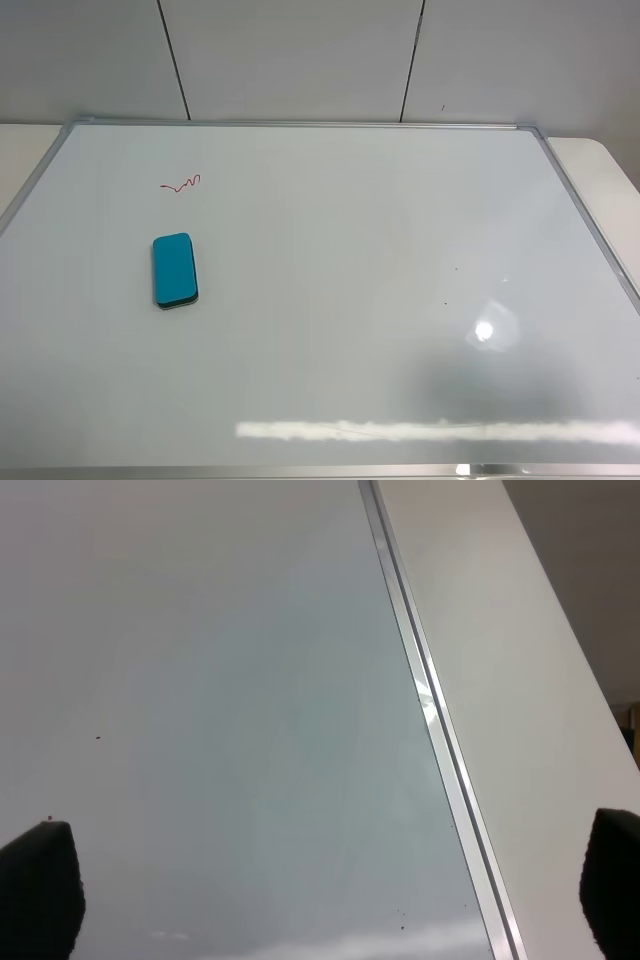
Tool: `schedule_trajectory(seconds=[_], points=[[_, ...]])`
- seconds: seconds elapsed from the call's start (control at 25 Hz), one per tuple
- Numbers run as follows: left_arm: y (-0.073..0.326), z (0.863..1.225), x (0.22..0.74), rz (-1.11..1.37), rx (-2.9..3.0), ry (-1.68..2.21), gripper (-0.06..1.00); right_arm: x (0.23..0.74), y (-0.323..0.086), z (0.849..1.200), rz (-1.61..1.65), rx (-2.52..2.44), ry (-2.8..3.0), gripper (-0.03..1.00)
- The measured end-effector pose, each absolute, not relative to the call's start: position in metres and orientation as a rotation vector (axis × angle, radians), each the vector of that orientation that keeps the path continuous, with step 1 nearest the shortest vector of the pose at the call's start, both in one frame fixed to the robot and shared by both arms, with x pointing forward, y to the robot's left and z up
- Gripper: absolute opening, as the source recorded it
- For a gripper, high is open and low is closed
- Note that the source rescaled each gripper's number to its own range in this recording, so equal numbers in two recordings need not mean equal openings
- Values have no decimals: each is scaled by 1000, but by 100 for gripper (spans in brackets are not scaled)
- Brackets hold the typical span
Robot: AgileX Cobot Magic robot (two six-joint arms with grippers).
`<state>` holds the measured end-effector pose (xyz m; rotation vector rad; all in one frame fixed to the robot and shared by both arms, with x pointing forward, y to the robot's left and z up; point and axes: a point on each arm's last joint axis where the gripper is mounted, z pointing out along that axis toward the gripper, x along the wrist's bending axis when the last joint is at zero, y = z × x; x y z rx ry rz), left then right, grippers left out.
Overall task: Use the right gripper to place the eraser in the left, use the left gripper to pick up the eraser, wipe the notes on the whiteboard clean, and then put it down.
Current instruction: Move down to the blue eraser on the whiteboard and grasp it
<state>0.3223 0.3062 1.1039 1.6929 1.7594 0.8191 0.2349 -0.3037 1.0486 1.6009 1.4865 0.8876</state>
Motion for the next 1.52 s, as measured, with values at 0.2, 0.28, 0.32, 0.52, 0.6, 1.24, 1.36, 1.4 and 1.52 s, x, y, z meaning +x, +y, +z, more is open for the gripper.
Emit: schedule_trajectory(seconds=[0.2,0.28,0.32,0.52,0.6,1.24,1.36,1.4,1.52], points=[[307,1107,369,689,1732,1888,100,235,-304,1049,888,1601,1487,100],[306,1106,385,627,1742,1930,100,235,-304,1049,888,1601,1487,100],[306,1104,393,588,1737,1958,100,235,-304,1049,888,1601,1487,100],[305,1093,428,441,1699,2097,100,235,-304,1049,888,1601,1487,100],[304,1084,439,377,1681,2155,97,235,-304,1049,888,1601,1487,100],[258,1026,488,126,1770,2226,92,235,-304,1049,888,1600,1486,100],[247,1013,497,107,1778,2233,92,235,-304,1049,890,1599,1485,100],[244,1010,499,109,1782,2230,92,235,-304,1049,890,1599,1485,100],[235,998,507,119,1796,2226,92,235,-304,1049,890,1599,1485,100]])
